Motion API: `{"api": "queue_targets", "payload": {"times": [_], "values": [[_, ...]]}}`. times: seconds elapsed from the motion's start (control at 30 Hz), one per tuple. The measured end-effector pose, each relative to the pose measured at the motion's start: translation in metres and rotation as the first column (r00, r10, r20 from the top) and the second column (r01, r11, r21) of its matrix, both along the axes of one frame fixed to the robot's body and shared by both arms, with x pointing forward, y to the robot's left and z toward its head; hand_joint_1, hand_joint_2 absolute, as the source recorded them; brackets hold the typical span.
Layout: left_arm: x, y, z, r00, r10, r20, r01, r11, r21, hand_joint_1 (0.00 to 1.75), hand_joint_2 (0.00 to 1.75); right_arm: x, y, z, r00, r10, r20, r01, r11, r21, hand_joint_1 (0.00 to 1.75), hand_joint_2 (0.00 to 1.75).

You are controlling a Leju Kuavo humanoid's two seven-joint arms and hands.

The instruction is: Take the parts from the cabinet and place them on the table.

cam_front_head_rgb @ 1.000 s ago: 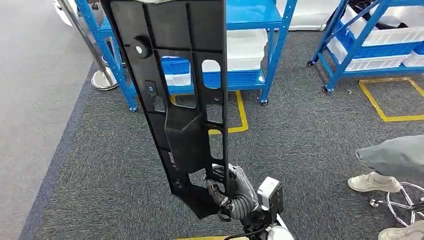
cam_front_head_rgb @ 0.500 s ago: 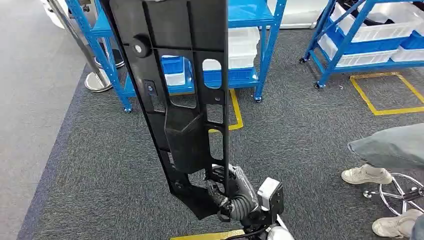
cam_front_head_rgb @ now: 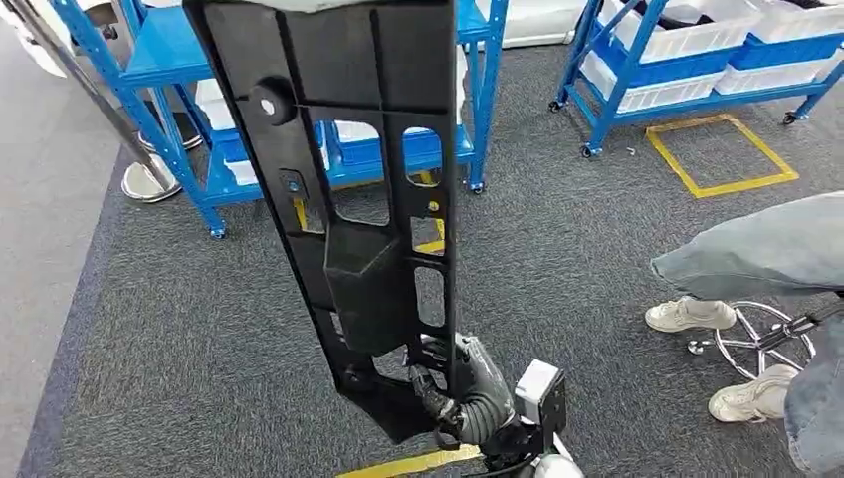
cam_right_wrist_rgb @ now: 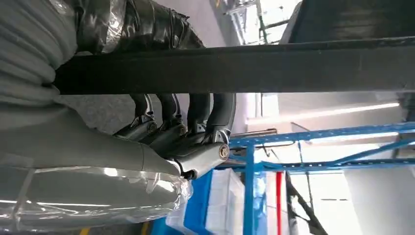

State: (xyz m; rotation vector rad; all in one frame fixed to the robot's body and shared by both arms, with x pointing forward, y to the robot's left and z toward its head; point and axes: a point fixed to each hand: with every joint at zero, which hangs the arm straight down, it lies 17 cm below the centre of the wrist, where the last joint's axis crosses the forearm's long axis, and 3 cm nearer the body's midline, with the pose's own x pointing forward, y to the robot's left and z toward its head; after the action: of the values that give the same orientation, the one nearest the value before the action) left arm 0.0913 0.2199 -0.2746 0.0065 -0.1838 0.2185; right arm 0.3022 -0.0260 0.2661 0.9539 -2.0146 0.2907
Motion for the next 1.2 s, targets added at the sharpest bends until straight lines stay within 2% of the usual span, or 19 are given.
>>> {"api": "queue_targets", "payload": {"times": [0.6, 1.2], "values": [[-0.005, -0.009, 0.0, 0.999, -0.043, -0.01, 0.043, 0.999, -0.013, 0.0, 1.75, -0.025, 0.03, 0.006, 0.987, 0.159, 0.012, -0.159, 0.987, 0.028, 1.75, 1.75], [-0.008, -0.015, 0.0, 0.999, -0.04, -0.025, 0.039, 0.999, -0.015, 0.0, 1.75, -0.029, 0.035, 0.004, 0.982, 0.19, 0.019, -0.191, 0.981, 0.026, 1.75, 1.75]]}}
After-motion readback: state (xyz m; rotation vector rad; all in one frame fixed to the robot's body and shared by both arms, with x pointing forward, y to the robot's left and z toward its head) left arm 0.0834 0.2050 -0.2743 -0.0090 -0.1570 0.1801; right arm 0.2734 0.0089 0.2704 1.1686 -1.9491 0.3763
